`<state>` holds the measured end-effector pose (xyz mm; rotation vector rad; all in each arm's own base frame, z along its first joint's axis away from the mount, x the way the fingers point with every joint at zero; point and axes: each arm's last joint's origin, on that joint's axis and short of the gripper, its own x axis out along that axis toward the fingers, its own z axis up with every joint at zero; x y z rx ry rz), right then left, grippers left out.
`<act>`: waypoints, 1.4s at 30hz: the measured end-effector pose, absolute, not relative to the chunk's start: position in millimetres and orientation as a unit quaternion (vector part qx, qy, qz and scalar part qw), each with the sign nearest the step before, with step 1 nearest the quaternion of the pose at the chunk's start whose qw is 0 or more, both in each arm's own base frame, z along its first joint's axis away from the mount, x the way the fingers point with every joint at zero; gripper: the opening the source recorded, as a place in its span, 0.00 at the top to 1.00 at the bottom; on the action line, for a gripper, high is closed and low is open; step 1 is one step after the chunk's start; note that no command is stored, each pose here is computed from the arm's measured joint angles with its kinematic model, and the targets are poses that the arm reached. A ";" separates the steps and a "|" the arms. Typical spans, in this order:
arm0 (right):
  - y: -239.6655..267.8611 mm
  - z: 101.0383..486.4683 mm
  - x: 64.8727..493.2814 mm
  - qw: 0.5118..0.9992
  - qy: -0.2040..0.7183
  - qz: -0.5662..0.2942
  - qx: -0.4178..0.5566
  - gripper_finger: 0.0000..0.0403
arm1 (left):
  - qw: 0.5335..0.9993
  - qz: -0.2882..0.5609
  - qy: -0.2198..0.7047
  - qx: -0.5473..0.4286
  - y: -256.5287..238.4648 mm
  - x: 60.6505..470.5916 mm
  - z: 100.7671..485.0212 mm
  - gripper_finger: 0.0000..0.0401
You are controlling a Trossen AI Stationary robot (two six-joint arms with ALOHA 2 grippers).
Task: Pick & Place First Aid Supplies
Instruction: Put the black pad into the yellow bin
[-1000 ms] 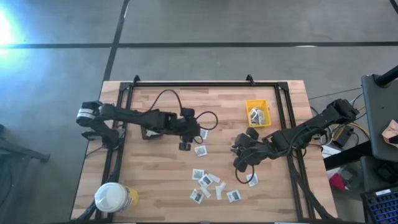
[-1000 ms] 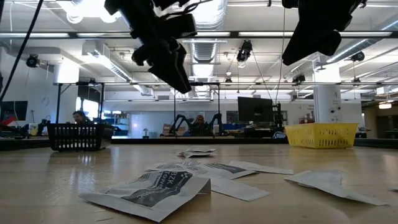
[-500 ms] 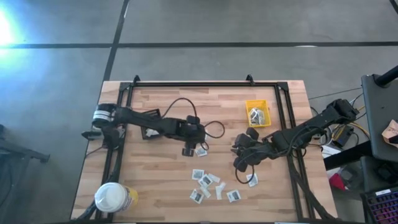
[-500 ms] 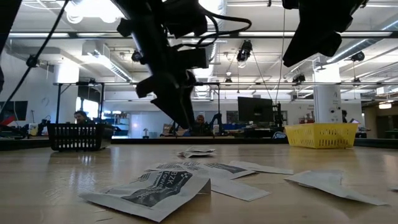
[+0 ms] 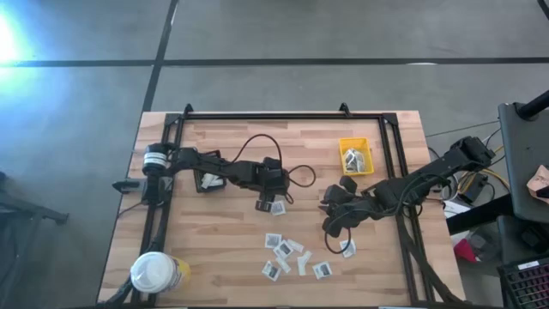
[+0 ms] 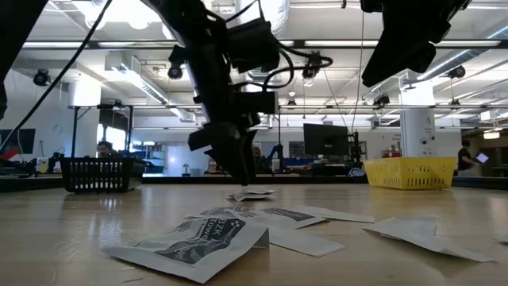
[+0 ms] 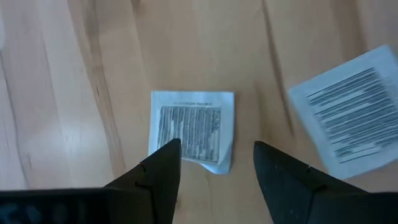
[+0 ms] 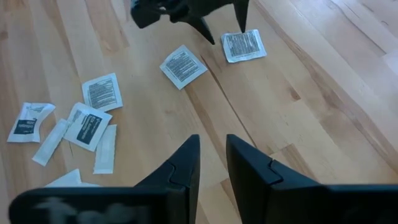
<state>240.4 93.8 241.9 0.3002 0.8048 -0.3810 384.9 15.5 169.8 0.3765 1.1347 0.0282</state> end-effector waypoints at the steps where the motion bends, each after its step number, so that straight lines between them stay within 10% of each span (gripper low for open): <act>1: 93.8 241.9 240.4 0.892 0.388 -0.184 0.145 0.81 | 0.826 0.012 0.537 0.173 17.8 384.8 168.3 0.51; 23: 93.8 241.6 240.6 0.892 0.386 -0.184 0.147 0.84 | 0.829 -0.010 0.550 0.103 34.3 377.1 152.2 0.52; 42: 93.9 241.7 240.8 0.892 0.386 -0.183 0.148 0.85 | 0.822 -0.014 0.560 0.104 28.5 375.0 150.8 0.93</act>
